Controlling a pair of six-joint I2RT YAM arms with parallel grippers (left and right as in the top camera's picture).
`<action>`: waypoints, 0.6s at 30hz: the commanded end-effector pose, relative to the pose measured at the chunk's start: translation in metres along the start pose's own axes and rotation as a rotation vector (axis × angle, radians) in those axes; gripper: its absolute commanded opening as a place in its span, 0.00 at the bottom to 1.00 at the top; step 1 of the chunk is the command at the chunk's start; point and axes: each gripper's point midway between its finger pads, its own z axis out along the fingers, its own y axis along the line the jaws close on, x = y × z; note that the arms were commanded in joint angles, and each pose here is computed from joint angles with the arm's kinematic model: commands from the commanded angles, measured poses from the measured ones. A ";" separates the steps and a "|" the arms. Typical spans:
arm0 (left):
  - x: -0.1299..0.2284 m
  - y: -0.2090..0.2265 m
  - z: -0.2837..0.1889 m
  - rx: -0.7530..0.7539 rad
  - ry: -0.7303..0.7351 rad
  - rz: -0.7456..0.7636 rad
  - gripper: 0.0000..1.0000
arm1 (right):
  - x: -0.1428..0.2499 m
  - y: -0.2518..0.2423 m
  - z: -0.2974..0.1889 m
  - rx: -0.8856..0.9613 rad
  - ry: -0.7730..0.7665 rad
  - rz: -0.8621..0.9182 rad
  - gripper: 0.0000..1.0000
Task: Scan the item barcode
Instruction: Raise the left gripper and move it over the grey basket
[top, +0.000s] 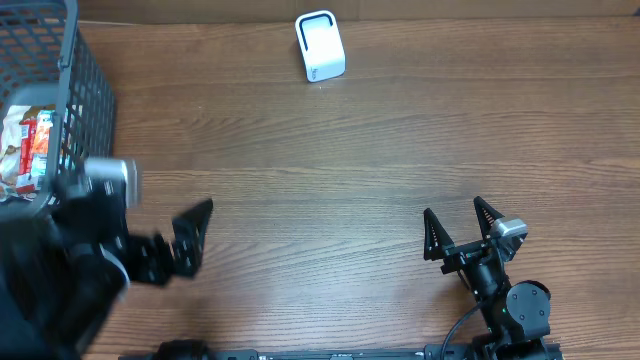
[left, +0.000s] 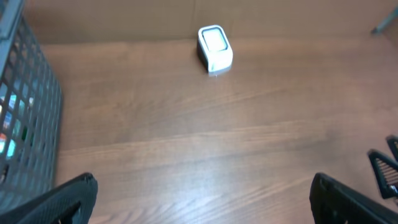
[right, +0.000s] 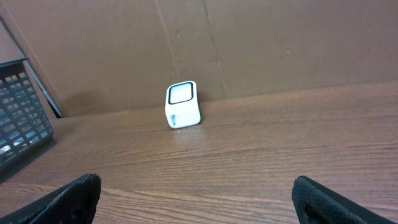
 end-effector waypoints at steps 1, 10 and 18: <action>-0.033 -0.001 0.006 0.013 0.058 0.044 1.00 | 0.002 -0.001 0.000 0.004 -0.002 -0.008 1.00; -0.051 0.012 0.065 0.024 0.232 -0.010 1.00 | 0.002 -0.001 0.000 0.004 -0.002 -0.008 1.00; -0.040 0.018 0.102 0.052 0.357 -0.045 0.63 | 0.002 -0.001 0.000 0.004 -0.002 -0.008 1.00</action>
